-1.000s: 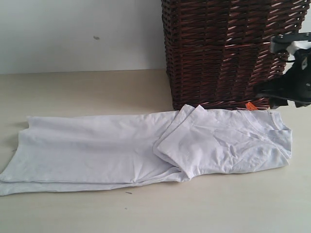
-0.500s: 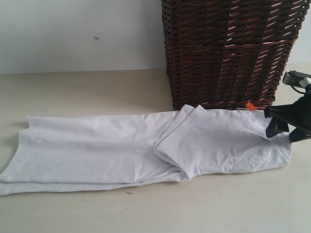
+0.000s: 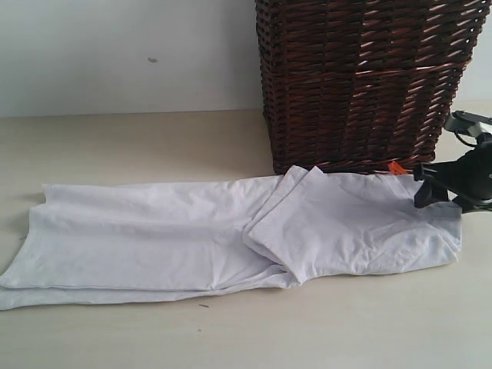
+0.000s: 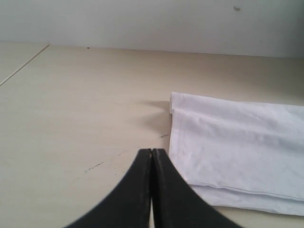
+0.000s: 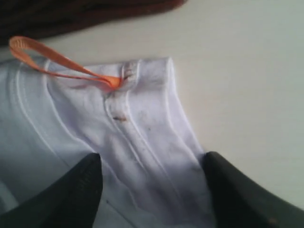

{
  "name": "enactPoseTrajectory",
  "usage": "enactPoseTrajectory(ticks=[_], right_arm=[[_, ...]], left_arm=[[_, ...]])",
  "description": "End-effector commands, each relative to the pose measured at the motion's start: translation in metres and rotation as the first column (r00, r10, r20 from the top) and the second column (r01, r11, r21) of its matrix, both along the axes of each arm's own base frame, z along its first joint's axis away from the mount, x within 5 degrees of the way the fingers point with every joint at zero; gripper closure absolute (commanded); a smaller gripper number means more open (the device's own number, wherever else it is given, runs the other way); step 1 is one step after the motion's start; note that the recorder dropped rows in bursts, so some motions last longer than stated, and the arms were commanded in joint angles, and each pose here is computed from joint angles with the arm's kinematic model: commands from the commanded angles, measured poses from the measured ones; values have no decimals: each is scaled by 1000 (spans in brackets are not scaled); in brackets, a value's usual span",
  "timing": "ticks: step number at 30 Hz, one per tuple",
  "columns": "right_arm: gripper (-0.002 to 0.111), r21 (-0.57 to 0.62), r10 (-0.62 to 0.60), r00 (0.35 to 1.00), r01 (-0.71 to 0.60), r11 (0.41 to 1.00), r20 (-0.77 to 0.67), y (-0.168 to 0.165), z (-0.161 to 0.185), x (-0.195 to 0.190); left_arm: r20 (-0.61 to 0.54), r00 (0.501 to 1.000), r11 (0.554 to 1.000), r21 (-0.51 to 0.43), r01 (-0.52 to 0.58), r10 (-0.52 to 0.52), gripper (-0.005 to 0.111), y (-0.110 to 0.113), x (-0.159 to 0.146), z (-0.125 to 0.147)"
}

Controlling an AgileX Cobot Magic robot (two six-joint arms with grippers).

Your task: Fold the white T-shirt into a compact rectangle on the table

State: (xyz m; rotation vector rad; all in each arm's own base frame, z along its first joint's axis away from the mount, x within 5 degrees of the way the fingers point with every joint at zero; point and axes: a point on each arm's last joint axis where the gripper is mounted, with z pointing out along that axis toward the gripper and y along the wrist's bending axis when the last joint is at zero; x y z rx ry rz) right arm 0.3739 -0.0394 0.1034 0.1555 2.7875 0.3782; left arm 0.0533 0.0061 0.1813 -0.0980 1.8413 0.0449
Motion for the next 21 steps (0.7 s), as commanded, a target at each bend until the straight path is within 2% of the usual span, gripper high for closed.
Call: enactPoseTrajectory(ticks=[1,3,6,9,10,11,12,13,15,19,21], right_arm=[[48,68,48,990,-39,997,-132,5,-31,-10],[48,112,80,983,-61,992,-168,9,-37,-14],[48,275,186,966,-132,952,-180,23,-41,-19],[48,320,239,955,-175,931,-174,27,-40,-21],[51,321,240,955,-175,931,-175,27,-40,-22],[60,322,236,955,-170,932,-179,27,-40,-22],[70,319,237,954,-171,932,-181,26,-40,-22],[88,310,240,951,-173,935,-195,25,-41,-23],[108,289,245,943,-176,941,-224,23,-42,-25],[108,193,211,922,-154,969,-324,14,-38,-32],[108,44,160,904,-155,987,-396,0,-23,-38]], left_arm=[[8,1000,1000,0,-1,1,107,0,0,0],[8,1000,1000,0,-1,1,107,0,0,0],[8,1000,1000,0,-1,1,107,0,0,0],[8,1000,1000,0,-1,1,107,0,0,0],[8,1000,1000,0,-1,1,107,0,0,0],[8,1000,1000,0,-1,1,107,0,0,0],[8,1000,1000,0,-1,1,107,0,0,0],[8,1000,1000,0,-1,1,107,0,0,0],[8,1000,1000,0,-1,1,107,0,0,0],[8,1000,1000,0,-1,1,107,0,0,0],[8,1000,1000,0,-1,1,107,0,0,0]])
